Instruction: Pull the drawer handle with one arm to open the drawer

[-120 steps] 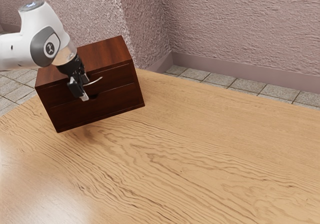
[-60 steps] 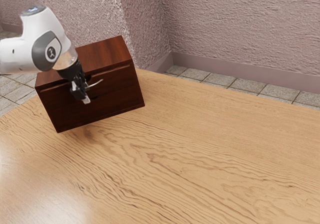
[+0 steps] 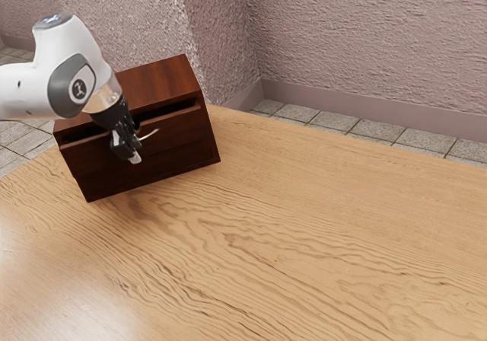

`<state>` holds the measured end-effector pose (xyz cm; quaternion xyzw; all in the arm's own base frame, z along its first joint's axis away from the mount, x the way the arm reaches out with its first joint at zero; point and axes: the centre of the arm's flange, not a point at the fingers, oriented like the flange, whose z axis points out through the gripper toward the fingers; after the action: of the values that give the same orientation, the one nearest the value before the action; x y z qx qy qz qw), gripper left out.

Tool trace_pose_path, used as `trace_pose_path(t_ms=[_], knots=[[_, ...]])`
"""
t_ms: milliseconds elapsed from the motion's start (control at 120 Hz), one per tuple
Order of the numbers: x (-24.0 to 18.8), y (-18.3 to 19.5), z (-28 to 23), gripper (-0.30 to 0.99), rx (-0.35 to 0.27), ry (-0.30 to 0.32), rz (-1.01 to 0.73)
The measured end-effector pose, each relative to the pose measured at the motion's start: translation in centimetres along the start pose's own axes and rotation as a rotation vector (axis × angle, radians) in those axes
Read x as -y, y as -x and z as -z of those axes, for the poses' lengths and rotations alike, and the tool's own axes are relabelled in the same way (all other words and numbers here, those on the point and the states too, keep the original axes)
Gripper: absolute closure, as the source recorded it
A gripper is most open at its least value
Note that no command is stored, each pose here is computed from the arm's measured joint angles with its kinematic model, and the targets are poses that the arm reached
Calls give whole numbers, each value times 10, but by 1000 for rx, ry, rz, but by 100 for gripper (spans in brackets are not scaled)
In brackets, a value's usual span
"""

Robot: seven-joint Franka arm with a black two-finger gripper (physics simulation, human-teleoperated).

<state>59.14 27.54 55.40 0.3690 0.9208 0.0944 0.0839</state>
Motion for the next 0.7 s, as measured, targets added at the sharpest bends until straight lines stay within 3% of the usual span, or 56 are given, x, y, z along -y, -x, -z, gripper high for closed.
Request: trace_pose_path(t_ms=[700], knots=[[42,-3,15,39,2,28,7]])
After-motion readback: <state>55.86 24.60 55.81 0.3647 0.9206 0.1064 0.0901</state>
